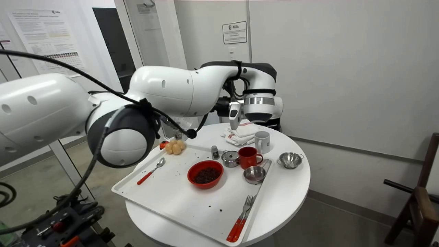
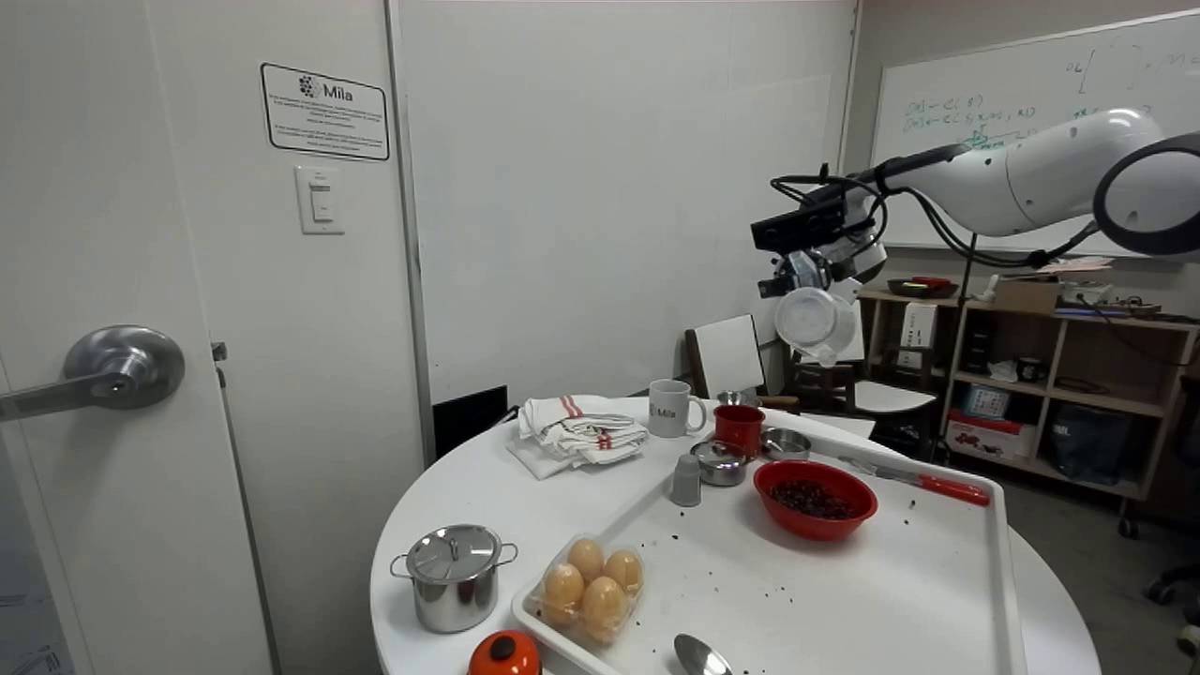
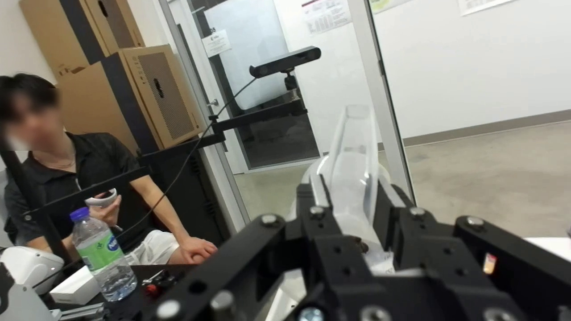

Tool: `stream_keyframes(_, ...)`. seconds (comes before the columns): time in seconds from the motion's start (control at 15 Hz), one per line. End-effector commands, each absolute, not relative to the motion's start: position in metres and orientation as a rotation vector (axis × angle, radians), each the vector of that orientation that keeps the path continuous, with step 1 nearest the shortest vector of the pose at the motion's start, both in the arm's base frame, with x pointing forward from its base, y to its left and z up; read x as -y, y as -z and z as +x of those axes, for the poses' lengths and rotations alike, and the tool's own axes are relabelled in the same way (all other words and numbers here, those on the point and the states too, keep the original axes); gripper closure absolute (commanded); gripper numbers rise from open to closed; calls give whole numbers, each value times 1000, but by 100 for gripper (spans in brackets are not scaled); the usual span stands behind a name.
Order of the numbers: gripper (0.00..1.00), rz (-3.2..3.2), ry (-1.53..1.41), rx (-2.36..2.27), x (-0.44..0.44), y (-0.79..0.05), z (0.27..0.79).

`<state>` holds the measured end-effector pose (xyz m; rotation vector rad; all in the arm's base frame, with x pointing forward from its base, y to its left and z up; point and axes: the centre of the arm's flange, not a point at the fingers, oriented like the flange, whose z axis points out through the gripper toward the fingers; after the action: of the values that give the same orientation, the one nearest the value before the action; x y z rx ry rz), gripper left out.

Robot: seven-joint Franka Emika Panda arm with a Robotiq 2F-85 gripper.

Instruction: Pour the contents in the clear jug into the red bowl

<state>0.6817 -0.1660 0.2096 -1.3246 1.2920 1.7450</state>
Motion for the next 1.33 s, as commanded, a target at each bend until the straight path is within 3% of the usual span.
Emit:
stream_keyframes(0.0,93,-1395,-1603,-1436,157,-217,708)
stream_keyframes(0.67,93,-1732,-1359,-1826,85,-253,715)
stream_keyframes(1.27,93,-2040,-790,-2004,-6,-265,718)
